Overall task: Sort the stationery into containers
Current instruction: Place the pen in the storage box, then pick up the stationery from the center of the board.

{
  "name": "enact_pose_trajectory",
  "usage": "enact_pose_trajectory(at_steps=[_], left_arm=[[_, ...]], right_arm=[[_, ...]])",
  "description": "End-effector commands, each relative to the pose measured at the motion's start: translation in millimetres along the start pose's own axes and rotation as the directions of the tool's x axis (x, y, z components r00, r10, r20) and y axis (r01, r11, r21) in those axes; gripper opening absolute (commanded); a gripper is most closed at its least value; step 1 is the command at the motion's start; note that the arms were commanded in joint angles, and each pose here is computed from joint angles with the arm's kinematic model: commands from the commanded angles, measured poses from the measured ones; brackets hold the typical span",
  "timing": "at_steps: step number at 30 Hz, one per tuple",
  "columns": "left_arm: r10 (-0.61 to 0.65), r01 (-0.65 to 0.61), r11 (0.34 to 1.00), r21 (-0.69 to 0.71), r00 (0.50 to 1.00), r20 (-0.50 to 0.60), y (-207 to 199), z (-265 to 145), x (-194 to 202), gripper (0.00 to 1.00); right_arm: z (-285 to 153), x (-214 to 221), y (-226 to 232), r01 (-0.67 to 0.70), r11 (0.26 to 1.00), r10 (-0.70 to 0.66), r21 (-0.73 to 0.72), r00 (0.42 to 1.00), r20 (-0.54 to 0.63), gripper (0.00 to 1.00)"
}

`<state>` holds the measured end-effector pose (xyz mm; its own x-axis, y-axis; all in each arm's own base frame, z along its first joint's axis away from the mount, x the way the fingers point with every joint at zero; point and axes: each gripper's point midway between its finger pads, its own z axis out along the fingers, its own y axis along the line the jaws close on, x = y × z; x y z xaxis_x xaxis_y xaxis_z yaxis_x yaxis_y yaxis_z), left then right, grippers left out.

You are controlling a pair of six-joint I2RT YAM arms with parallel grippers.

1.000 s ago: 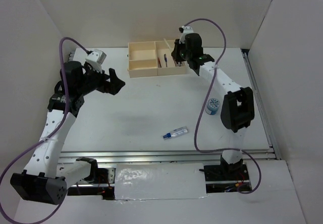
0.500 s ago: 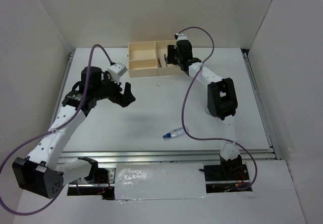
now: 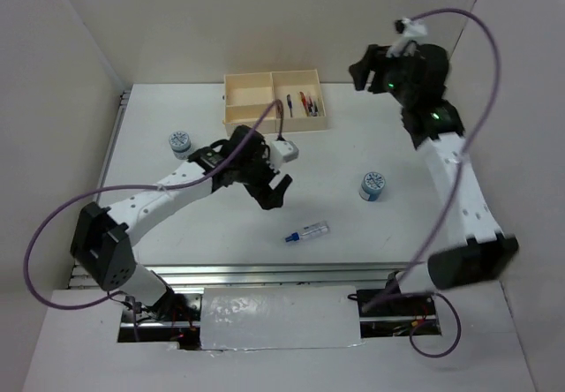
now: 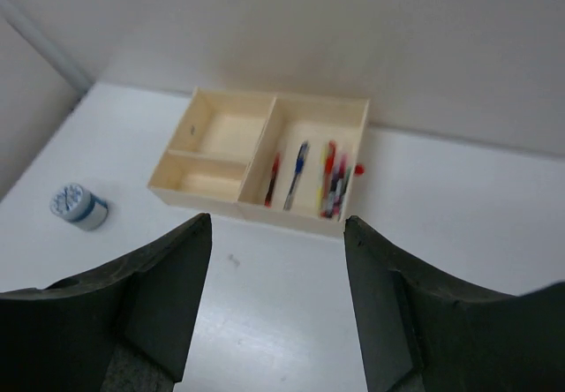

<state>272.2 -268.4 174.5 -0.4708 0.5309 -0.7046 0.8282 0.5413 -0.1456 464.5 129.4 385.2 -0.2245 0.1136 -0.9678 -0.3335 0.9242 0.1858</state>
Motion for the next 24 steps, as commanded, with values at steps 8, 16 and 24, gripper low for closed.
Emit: enact_pose_trajectory(at_steps=[8, 16, 24], left_arm=[[0.115, -0.109, 0.993, 0.042, 0.971, -0.212, -65, 94, -1, 0.99], [0.157, -0.138, 0.987, 0.08, 0.926, -0.343, -84, 148, 33, 0.95], [0.206, -0.172, 0.978, 0.12, 0.896, -0.393, -96, 158, 63, 0.82]], right_arm=[[-200, 48, -3, 0.118, 0.99, -0.117, 0.075, 0.993, -0.019, 0.69], [-248, 82, 3, 0.075, 0.993, -0.072, 0.093, 0.997, -0.043, 0.69], [-247, 78, -4, 0.067, 0.991, -0.061, 0.114, 0.996, -0.057, 0.68]])
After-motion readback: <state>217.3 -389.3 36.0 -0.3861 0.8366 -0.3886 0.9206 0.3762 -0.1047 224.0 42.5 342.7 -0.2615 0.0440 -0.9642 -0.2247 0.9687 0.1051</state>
